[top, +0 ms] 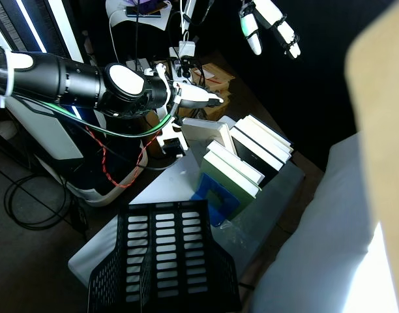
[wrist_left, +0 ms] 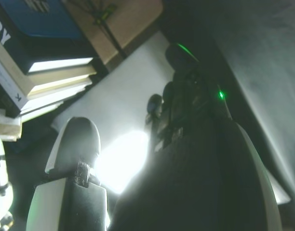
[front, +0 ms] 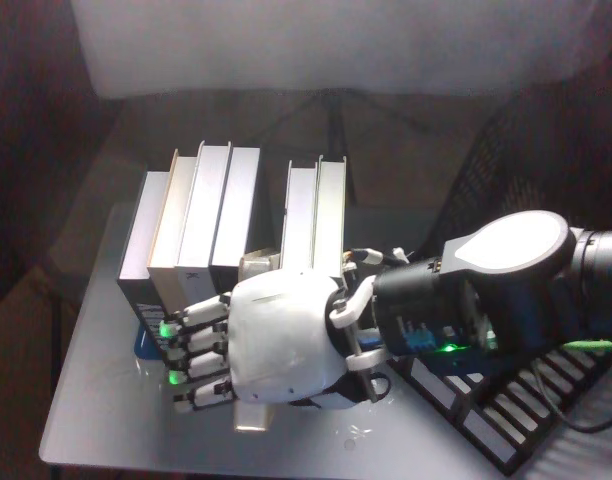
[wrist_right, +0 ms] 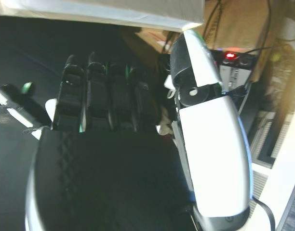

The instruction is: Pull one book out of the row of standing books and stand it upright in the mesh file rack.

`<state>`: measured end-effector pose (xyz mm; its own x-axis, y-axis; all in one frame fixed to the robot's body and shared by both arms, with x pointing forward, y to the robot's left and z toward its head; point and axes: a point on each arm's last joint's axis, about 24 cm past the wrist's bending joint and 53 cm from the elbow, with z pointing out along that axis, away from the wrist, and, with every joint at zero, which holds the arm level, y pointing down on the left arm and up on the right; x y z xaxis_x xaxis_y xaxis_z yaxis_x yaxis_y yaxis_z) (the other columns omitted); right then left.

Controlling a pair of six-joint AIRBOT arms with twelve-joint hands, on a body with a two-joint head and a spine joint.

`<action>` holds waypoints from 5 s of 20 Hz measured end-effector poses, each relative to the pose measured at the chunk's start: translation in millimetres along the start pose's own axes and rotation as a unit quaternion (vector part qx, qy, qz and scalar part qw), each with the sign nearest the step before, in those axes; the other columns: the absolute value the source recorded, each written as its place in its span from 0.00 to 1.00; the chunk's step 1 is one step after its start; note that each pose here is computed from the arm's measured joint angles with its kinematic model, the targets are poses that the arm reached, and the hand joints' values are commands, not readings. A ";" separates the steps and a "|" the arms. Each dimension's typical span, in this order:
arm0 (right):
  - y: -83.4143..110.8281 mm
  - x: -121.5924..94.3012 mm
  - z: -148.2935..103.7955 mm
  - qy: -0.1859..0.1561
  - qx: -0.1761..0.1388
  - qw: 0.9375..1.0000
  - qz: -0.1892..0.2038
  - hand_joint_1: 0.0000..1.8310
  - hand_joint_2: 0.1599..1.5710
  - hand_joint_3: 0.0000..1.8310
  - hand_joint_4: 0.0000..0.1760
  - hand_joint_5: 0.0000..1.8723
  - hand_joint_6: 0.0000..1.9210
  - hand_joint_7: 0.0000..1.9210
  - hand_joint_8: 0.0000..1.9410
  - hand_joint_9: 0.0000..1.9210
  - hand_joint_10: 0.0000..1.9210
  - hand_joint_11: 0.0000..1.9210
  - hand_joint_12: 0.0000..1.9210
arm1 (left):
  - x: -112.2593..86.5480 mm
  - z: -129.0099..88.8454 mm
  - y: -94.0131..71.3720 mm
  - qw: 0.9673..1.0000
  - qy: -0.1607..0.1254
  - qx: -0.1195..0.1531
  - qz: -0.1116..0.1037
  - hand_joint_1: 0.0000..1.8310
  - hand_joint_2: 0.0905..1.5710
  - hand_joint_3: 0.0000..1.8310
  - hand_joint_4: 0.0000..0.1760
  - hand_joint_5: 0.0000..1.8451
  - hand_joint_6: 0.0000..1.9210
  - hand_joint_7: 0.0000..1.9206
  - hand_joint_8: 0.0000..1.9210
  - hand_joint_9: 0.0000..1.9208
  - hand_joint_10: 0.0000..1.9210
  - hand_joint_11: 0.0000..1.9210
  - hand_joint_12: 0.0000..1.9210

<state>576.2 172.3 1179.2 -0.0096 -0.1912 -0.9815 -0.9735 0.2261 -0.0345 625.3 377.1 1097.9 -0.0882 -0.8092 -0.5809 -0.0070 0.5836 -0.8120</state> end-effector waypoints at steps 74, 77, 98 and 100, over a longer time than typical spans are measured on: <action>-65.6 71.8 -18.5 0.020 0.084 0.986 0.145 0.74 0.71 0.00 0.00 0.43 0.61 0.52 0.52 0.39 0.74 0.20 0.94 | 16.2 58.4 -84.6 0.990 0.055 0.127 0.012 0.25 0.89 0.00 0.07 0.07 0.00 0.06 0.00 0.00 0.14 0.00 0.75; -63.1 69.6 -19.6 0.017 0.076 0.987 0.138 0.74 0.71 0.00 0.00 0.44 0.60 0.51 0.52 0.40 0.74 0.20 0.92 | 18.9 64.3 -92.3 0.989 0.057 0.137 0.013 0.26 0.88 0.00 0.18 0.08 0.00 0.08 0.00 0.00 0.25 0.00 0.96; -72.0 41.7 -51.7 -0.012 0.082 0.985 0.153 0.75 0.69 0.00 0.00 0.44 0.59 0.53 0.47 0.44 0.72 0.20 0.91 | 27.2 65.8 -90.5 0.989 0.055 0.136 -0.005 0.19 0.92 0.00 0.34 0.02 0.01 0.00 0.00 0.00 0.00 0.00 0.07; -80.6 34.3 -63.8 -0.024 0.087 0.980 0.176 0.75 0.70 0.01 0.00 0.44 0.55 0.50 0.55 0.41 0.77 0.21 0.92 | 31.0 66.8 -93.1 0.989 0.057 0.139 -0.010 0.22 0.92 0.00 0.22 0.03 0.01 0.00 0.00 0.00 0.00 0.01 0.01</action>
<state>639.7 86.6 1160.4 -0.3241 -0.0282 -0.9456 -0.8574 0.4310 0.2810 689.7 293.2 1151.6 -0.2017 -0.7988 -0.5667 0.2626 0.5133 -0.8170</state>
